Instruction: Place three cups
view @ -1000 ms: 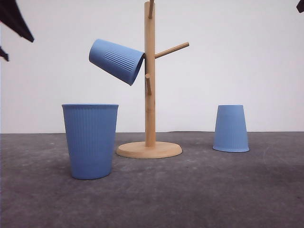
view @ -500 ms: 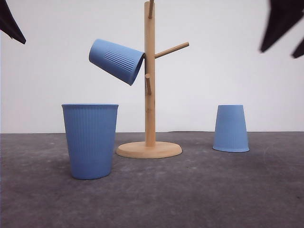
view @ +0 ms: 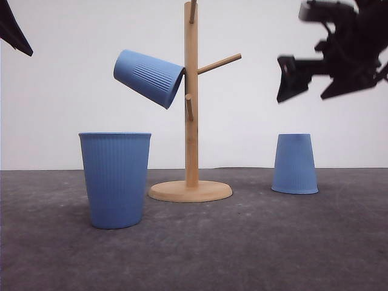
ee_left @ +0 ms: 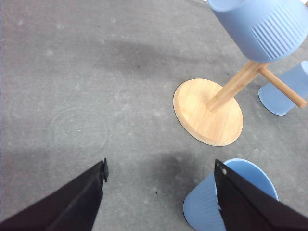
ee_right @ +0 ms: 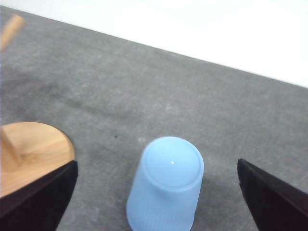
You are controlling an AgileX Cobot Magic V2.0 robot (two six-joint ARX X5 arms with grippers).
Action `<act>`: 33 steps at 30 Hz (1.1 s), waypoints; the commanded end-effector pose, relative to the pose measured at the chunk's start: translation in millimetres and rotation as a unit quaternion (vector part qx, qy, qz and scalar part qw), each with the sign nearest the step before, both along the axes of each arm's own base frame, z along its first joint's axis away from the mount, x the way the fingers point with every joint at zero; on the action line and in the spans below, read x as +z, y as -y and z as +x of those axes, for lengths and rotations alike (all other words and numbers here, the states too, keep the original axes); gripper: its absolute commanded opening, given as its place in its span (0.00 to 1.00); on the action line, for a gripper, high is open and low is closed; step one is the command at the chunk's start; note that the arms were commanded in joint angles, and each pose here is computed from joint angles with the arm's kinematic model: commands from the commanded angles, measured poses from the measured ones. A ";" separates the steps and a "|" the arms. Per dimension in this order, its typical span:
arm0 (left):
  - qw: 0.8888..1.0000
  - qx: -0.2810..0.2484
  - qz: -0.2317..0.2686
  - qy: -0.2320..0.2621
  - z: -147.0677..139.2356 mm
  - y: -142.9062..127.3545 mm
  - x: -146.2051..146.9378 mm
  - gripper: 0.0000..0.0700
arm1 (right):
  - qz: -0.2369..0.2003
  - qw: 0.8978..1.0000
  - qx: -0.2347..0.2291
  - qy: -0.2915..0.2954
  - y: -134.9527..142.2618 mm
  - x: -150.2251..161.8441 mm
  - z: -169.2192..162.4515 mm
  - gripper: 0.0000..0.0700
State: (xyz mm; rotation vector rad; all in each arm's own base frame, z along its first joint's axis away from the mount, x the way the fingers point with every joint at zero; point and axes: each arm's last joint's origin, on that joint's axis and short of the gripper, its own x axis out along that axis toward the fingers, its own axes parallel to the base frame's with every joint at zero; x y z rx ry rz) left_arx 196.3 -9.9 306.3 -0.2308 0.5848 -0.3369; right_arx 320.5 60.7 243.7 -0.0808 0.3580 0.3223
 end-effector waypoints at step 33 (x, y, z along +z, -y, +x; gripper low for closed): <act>0.999 0.047 -0.001 -0.007 2.0 -2.0 2.1 0.60 | 0.040 0.999 0.023 0.016 8.2 -78.3 67.6 0.98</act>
